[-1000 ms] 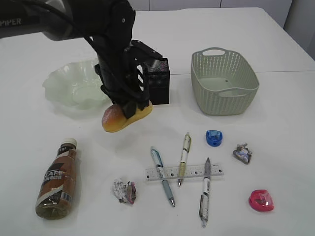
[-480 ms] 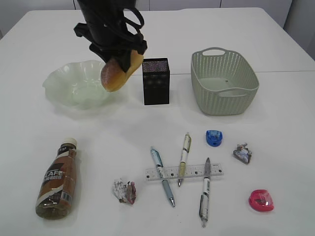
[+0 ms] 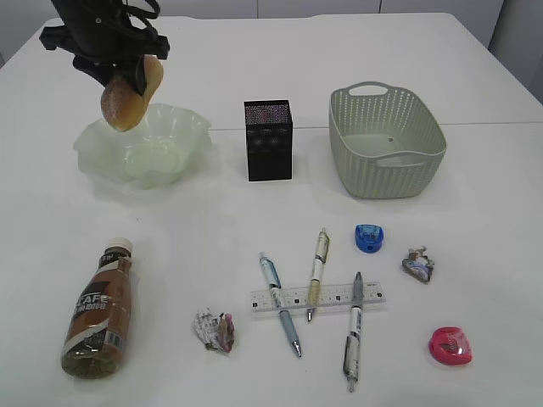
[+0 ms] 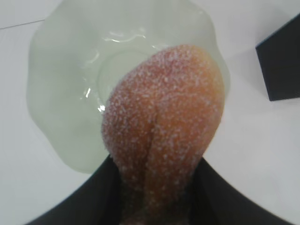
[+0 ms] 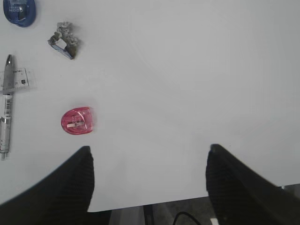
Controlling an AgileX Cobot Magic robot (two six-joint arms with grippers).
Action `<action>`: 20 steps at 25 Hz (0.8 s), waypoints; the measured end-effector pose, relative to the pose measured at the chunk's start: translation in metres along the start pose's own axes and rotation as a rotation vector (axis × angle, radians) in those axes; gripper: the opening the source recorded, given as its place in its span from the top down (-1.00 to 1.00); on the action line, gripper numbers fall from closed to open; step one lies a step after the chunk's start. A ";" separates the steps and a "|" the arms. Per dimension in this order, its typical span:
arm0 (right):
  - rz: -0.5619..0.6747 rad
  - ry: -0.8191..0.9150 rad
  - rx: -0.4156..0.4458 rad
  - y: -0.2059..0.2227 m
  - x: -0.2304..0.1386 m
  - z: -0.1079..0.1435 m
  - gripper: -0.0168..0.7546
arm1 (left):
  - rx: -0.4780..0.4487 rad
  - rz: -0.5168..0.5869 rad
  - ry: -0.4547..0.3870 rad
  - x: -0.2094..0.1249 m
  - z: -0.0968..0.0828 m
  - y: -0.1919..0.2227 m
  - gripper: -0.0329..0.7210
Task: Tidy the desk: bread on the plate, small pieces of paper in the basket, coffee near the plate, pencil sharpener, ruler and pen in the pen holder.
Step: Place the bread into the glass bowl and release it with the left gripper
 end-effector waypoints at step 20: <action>0.000 -0.001 -0.003 0.000 0.000 -0.001 -0.53 | -0.019 -0.011 -0.071 0.003 0.017 0.091 -0.41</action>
Point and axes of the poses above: a point on each arm's last joint axis where the gripper is mounted, y pointing out along that axis toward the gripper, z along the wrist's bending axis when the last joint is at zero, x = y × z, the point moved 7 cm from there along y, pointing out along that axis toward the gripper, and after that the axes turned 8 degrees about -y, right-handed, at the moved point
